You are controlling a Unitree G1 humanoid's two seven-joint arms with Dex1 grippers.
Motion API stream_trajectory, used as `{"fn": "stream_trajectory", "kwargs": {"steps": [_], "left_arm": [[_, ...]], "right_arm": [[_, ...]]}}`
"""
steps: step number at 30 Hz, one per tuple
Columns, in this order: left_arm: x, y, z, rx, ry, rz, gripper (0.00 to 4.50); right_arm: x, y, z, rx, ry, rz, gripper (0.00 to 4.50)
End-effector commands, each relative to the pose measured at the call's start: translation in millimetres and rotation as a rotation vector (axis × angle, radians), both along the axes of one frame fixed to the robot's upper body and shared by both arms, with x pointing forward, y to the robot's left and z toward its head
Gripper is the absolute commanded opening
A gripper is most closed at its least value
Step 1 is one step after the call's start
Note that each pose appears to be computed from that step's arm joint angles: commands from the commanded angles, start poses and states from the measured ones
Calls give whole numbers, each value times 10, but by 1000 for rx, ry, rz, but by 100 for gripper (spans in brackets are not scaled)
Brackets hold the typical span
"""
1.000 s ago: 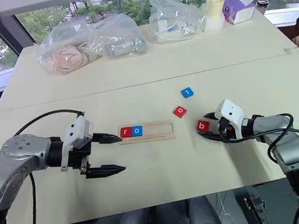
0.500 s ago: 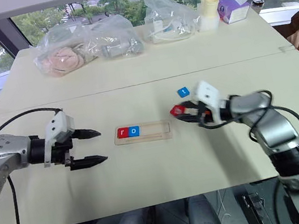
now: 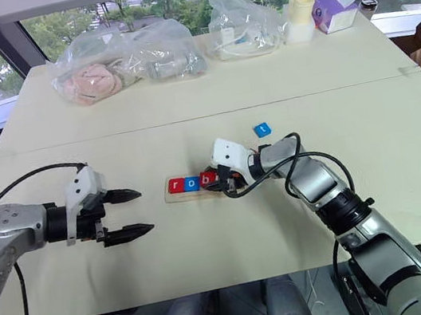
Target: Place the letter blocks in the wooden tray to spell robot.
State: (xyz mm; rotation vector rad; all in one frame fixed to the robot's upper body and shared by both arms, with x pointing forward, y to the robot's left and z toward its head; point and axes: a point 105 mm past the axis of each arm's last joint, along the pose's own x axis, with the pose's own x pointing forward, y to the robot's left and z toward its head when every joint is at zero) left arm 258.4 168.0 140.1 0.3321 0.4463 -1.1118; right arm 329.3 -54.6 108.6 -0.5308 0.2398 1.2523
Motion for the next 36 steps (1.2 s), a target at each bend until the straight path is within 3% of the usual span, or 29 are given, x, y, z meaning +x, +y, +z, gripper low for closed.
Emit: {"fn": "stream_trajectory", "kwargs": {"steps": [1,11,18,26,36], "left_arm": [[-5,-9,95,-13,-43,10,450],[43,-4,59,-3,-53,22,450],[67,0,39,-1,-57,24,450],[110,-4,7,5,-71,27,450],[155,-56,-15,3,-80,17,450]], "right_arm": [[25,63,101,10,-43,31,120],[88,134,65,29,-35,22,120],[116,147,96,47,-49,10,445],[120,72,282,99,-102,-15,448],[161,109,117,65,-85,-51,448]]}}
